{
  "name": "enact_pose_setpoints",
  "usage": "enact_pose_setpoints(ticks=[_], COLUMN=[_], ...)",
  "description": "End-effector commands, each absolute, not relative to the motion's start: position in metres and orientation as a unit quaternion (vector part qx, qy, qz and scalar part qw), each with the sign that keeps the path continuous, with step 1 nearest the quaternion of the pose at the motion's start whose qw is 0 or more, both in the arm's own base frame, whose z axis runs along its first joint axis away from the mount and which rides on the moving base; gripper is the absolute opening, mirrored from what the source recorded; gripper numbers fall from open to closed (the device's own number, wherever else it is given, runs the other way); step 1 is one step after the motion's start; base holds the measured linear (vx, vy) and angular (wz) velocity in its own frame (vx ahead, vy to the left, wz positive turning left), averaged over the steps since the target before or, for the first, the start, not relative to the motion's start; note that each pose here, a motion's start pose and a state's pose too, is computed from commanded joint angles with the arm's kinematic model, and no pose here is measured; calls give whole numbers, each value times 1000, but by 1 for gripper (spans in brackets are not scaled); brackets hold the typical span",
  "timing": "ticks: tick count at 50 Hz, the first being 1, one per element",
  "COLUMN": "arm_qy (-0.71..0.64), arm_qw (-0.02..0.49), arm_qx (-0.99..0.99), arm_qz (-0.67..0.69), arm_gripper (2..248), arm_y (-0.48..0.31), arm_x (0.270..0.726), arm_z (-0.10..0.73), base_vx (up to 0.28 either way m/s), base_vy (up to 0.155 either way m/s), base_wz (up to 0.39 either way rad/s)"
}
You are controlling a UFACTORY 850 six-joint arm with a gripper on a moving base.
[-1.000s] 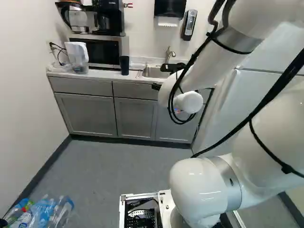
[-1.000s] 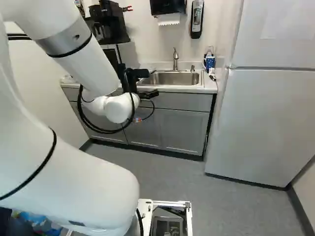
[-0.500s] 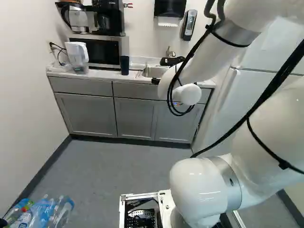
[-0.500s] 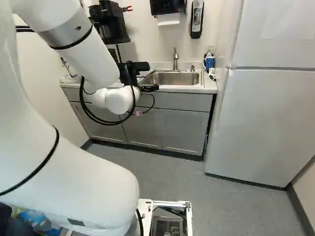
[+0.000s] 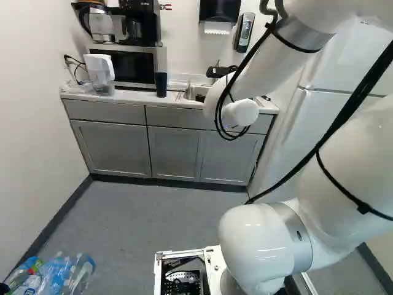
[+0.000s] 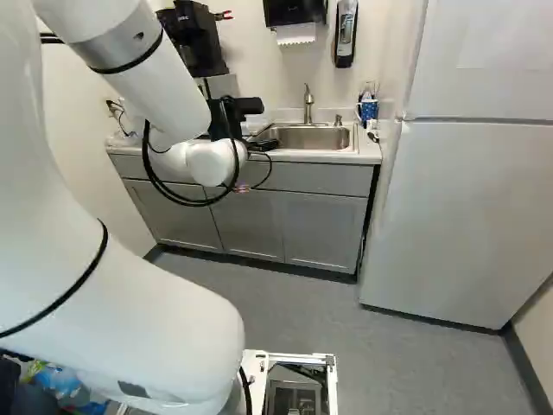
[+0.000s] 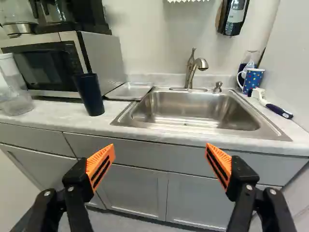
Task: Rinse the cup and place it in the tray
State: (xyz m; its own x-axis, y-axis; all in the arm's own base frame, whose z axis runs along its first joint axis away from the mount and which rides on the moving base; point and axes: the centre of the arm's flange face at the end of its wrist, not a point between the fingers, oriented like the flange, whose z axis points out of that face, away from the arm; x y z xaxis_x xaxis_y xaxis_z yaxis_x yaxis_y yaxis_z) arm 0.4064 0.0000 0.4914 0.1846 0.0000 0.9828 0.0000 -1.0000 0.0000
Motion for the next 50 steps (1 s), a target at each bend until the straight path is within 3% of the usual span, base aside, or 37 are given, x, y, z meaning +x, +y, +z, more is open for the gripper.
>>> enact_pose_setpoints(ticks=[50], arm_qy=[0], arm_qw=[0], arm_qx=[779], arm_qz=[627], arm_gripper=[247], arm_y=[0], arm_x=[446], arm_z=[534], base_vx=[0], base_vy=[0], base_wz=[0])
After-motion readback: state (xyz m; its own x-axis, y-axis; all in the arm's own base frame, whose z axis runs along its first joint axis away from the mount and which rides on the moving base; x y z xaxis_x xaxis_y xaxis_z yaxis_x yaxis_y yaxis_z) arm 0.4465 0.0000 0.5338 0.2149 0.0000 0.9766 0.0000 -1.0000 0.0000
